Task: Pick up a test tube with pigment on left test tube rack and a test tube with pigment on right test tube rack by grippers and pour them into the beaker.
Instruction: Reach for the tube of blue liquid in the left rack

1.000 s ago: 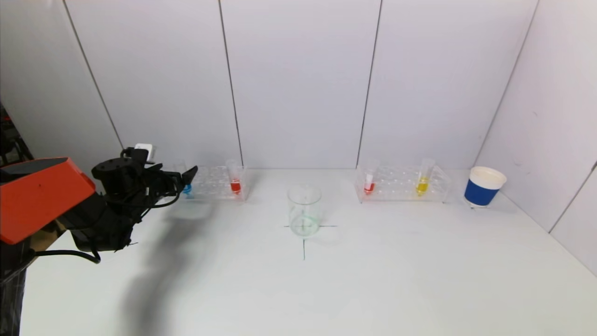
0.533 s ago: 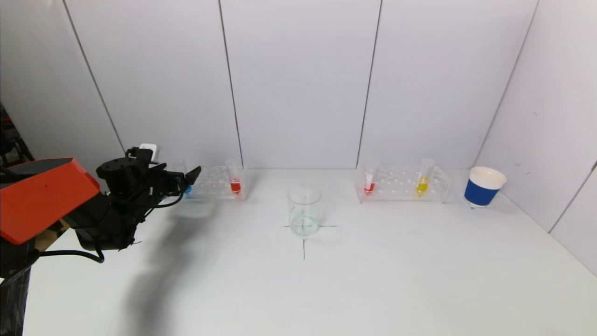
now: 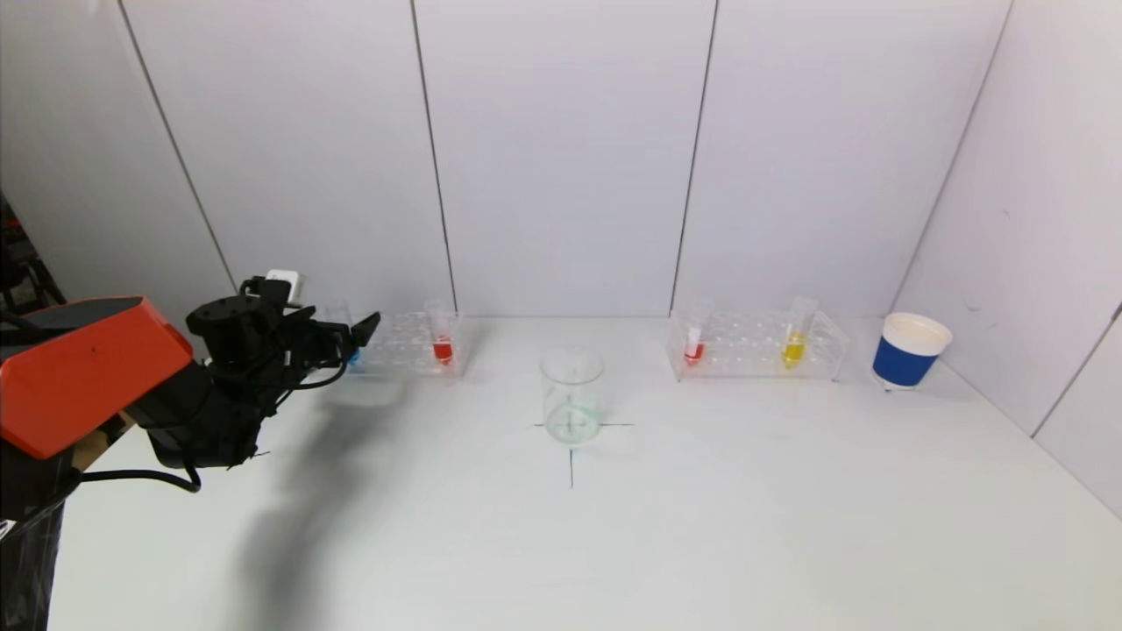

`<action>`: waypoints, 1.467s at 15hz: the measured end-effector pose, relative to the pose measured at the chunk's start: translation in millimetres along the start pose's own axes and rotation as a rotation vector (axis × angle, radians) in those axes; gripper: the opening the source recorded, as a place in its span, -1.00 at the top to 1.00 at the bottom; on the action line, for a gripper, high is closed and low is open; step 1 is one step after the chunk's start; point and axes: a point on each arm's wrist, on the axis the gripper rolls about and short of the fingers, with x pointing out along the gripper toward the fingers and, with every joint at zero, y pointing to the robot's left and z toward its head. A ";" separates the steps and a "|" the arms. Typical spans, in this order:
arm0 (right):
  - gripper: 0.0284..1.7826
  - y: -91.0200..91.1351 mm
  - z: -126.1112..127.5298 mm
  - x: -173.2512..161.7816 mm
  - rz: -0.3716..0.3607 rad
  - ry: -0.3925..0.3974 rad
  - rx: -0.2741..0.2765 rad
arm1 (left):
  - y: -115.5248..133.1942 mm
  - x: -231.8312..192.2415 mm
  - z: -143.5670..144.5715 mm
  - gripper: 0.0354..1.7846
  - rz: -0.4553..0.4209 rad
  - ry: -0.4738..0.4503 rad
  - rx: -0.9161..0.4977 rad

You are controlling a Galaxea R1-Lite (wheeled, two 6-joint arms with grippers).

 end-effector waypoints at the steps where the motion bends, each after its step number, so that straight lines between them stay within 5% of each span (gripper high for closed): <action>1: -0.99 0.0 0.0 0.0 0.000 0.000 0.000 | -0.1 0.4 0.0 -0.98 0.000 -0.001 0.000; 19: -0.99 0.0 0.0 0.0 0.000 0.000 0.000 | 2.1 6.6 -2.5 -0.97 0.008 0.003 -0.001; 22: -0.99 0.0 0.0 0.0 0.000 0.000 0.000 | 2.1 6.6 -2.5 -0.76 0.008 0.003 -0.002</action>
